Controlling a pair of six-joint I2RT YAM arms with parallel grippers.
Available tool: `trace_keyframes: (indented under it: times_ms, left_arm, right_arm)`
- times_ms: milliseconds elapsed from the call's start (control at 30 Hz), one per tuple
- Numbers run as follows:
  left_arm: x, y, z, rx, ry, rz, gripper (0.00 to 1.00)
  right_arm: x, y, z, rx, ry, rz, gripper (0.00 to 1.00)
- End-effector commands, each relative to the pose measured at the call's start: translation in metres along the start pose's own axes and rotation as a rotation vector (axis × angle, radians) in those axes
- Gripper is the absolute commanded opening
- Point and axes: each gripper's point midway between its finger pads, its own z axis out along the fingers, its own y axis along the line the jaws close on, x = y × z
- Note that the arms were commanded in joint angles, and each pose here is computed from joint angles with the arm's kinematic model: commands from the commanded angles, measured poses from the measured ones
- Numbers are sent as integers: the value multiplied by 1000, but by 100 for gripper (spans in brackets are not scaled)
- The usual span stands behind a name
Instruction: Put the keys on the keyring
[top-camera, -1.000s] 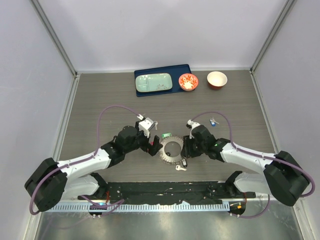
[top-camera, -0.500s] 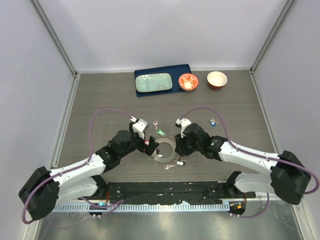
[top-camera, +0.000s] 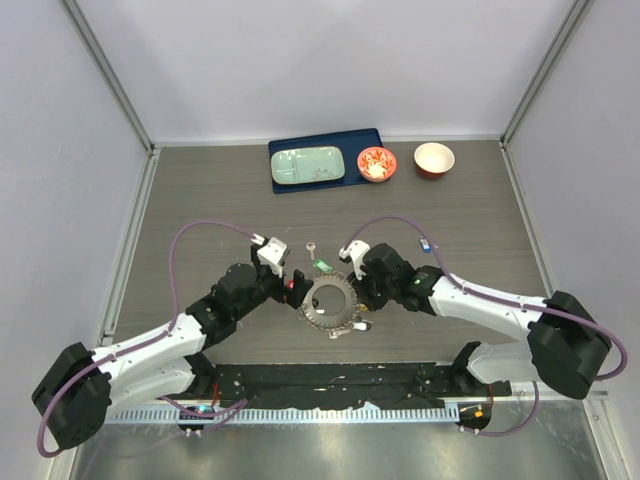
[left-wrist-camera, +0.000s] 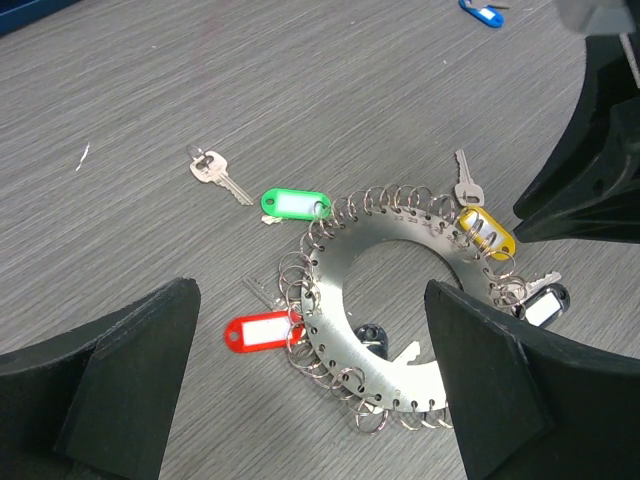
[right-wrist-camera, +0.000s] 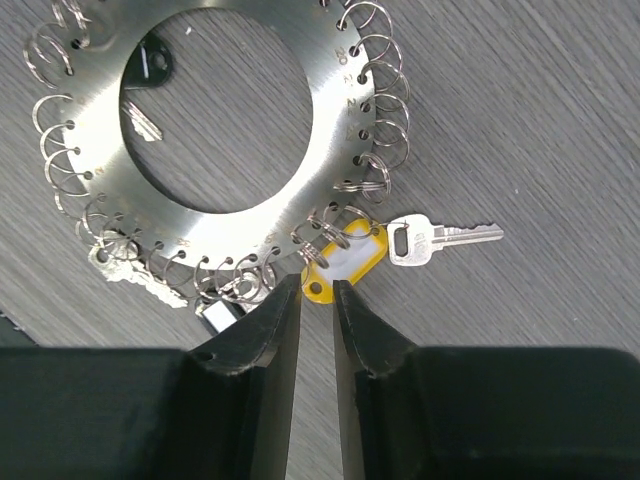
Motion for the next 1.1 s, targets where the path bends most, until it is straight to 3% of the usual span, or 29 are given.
trace_keyframes:
  times_ms: [0,733,867,1000,1067]
  left_arm:
    - [-18,0,0,-4,-69,16,100]
    - [-20,-4,-3,17,-72,13,100]
    - [-20,-5,-3,22,-73,12,100]
    - [-19,-5,-3,21,-70,14,100]
    - [-19,-5,-3,23,-71,15,100]
  right_arm:
    - [-17,-4,3,3,-7,-77,27]
    - [-6,-2,28,-48,116,-164,31]
    - [-5,2,28,-73,122,-173,24]
    - [-5,3,26,-79,113,-176,1]
    - [-7,4,22,-85,94,-180,1]
